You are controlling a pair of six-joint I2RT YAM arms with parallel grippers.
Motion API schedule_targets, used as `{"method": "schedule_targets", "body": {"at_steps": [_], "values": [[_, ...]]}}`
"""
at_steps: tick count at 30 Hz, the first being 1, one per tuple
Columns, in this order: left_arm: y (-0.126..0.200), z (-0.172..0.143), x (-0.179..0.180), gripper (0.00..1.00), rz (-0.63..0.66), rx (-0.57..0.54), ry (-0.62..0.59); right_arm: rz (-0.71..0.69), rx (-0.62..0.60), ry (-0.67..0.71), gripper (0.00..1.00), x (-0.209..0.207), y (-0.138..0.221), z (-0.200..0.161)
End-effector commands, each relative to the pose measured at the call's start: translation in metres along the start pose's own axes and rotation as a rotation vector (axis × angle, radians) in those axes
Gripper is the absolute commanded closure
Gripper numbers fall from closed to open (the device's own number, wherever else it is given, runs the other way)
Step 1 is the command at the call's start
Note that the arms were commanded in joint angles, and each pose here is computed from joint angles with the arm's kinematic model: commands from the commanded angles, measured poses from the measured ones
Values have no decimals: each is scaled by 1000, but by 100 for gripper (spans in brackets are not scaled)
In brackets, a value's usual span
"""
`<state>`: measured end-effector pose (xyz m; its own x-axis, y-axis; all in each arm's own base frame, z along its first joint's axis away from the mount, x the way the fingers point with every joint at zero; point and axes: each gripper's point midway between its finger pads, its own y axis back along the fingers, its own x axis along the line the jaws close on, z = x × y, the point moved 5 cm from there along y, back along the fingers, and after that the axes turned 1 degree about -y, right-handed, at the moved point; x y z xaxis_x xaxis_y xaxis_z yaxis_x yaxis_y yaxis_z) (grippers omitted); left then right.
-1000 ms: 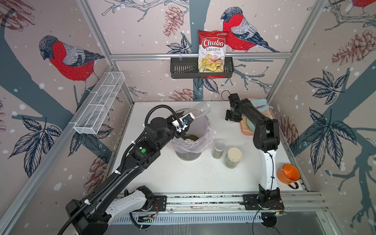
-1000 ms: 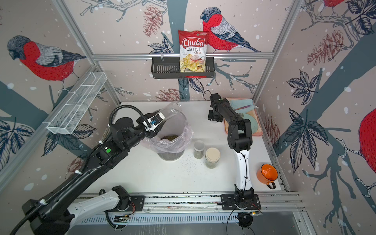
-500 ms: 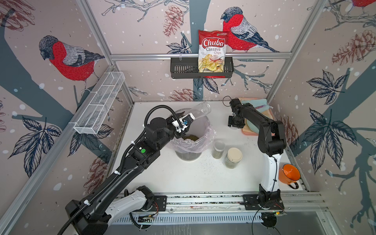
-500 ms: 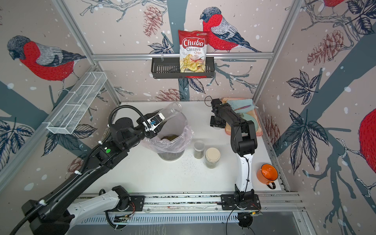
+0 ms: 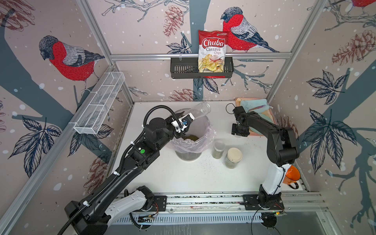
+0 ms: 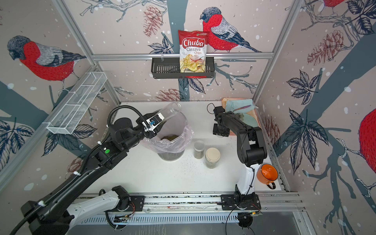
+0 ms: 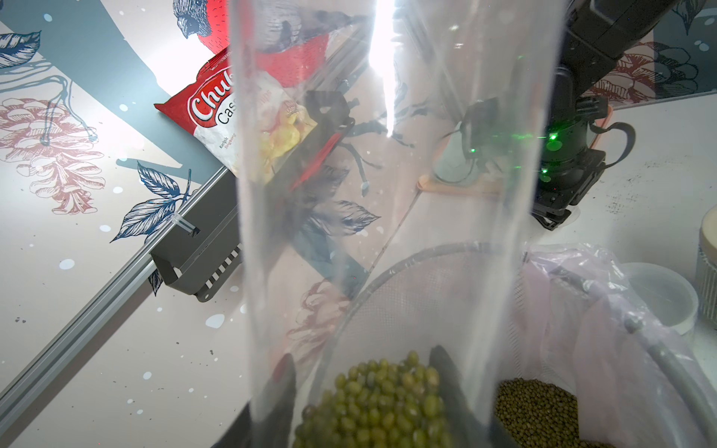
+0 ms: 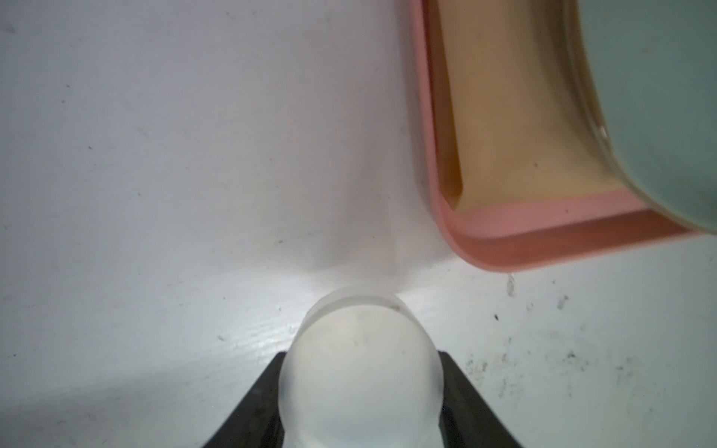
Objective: Empty moldy mung beans from jars
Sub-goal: Place the lid at the center of the board.
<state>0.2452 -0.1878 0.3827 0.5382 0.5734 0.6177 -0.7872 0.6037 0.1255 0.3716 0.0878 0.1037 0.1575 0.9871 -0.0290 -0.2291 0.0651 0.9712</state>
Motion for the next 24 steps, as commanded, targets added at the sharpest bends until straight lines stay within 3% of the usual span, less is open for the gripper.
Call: {"method": "schedule_targets", "body": {"at_steps": [1,14,24], "values": [[2,13,7,59,26,-61,7,-7,-39,-44,51,-8,7,-4],[2,12,7,60,26,-56,5,-61,9,-140,49,-52,-9,-47],[2,12,8,59,31,-55,1,-100,38,-208,36,-75,-25,-65]]}}
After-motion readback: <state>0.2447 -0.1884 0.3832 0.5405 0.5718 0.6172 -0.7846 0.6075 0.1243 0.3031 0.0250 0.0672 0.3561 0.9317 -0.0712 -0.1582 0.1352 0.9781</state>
